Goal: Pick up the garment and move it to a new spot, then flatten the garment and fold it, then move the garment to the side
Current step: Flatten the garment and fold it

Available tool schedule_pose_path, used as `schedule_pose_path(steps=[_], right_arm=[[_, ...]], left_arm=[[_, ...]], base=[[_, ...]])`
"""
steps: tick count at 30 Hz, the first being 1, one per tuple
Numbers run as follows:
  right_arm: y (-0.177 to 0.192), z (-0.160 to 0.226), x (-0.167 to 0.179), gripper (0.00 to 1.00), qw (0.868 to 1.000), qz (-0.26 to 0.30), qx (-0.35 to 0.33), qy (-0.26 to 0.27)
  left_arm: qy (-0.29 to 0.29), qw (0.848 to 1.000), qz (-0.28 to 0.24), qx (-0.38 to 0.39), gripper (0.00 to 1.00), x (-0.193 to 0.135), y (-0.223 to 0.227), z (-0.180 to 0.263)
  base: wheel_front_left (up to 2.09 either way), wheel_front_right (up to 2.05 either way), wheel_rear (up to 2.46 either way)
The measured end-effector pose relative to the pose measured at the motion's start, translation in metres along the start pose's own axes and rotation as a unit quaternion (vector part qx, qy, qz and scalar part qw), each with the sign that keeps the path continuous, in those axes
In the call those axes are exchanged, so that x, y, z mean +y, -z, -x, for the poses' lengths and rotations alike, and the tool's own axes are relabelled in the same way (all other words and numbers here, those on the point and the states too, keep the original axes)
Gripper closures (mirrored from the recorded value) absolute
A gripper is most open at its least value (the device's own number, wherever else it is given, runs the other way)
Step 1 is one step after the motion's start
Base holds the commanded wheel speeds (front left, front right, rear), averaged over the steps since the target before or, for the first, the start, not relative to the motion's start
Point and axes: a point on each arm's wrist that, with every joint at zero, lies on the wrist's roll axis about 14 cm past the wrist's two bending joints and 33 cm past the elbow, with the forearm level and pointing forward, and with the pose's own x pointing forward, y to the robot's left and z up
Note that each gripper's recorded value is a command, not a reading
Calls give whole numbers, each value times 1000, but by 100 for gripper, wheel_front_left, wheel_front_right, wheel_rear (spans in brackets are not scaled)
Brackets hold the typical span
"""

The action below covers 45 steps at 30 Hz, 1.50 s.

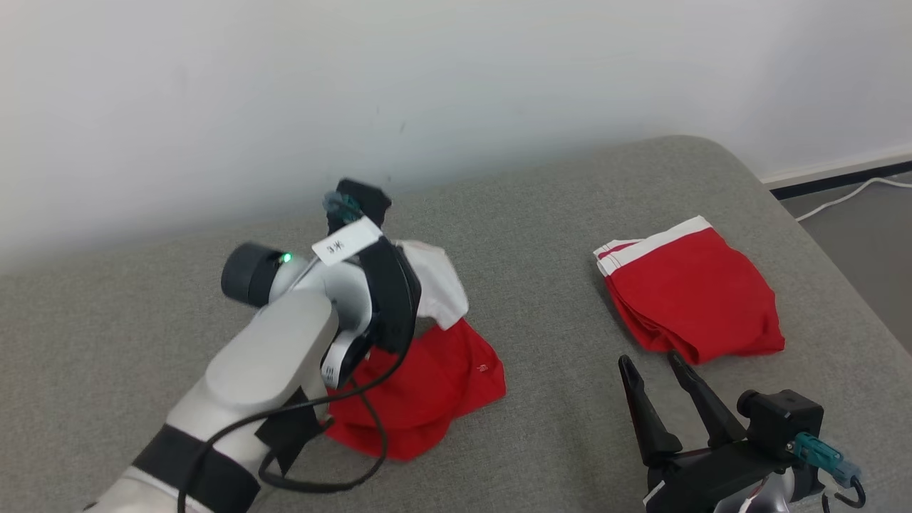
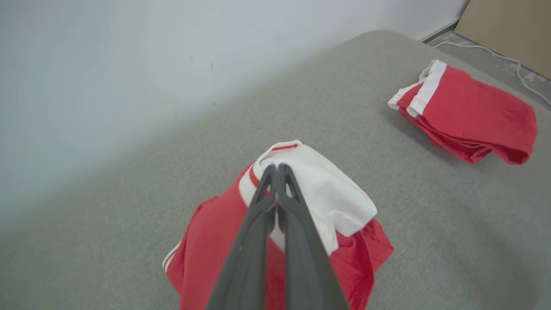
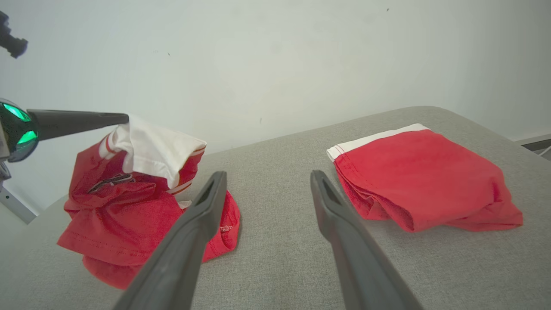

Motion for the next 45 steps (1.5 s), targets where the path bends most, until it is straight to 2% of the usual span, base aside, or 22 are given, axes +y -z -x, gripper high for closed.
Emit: schedule_pose_path(steps=[4, 10, 15, 16, 20, 23, 27, 30, 33, 37, 42, 44, 45], right_arm=[[1, -1, 8, 0, 1000, 0, 2, -12], [4, 1, 20, 0, 1000, -4, 6, -30], [1, 4, 17, 0, 1000, -5, 1, -24], [1, 4, 17, 0, 1000, -5, 1, -24], [-3, 9, 7, 0, 1000, -4, -5, -10], [-5, 9, 3, 0, 1000, -3, -8, -4], [0, 10, 1, 0, 1000, -2, -1, -3], [1, 7, 5, 0, 1000, -1, 1, -9], [5, 7, 8, 0, 1000, -1, 6, -15], [5, 1, 18, 0, 999, 2, 7, -32], [7, -6, 31, 0, 998, 3, 12, -54], [10, -11, 40, 0, 998, 3, 16, -68], [10, -12, 43, 0, 997, 4, 17, -72]], left_arm=[[-3, 996, 7, -94, 100, 5, -62, 13], [2, 984, 17, -175, 100, 3, -108, 27], [28, 962, 43, -267, 100, -11, -162, 44], [28, 962, 43, -267, 100, -11, -162, 44], [40, 937, 67, -340, 100, -14, -203, 62], [24, 932, 79, -352, 100, -4, -206, 63], [-21, 947, 110, -301, 100, 23, -161, 43], [-71, 963, 137, -219, 100, 53, -82, 25], [-135, 967, 171, -131, 100, 90, 11, 27], [-191, 954, 222, -63, 100, 116, 91, 44], [-247, 925, 286, -33, 100, 133, 144, 68], [-266, 908, 323, -26, 100, 134, 165, 79], [-271, 904, 330, -21, 100, 132, 173, 82]], base=[[0, 0, 0], [0, 0, 0], [0, 0, 0], [0, 0, 0], [0, 0, 0], [0, 0, 0], [0, 0, 0], [0, 0, 0], [0, 0, 0], [0, 0, 0], [0, 0, 0], [0, 0, 0], [0, 0, 0]])
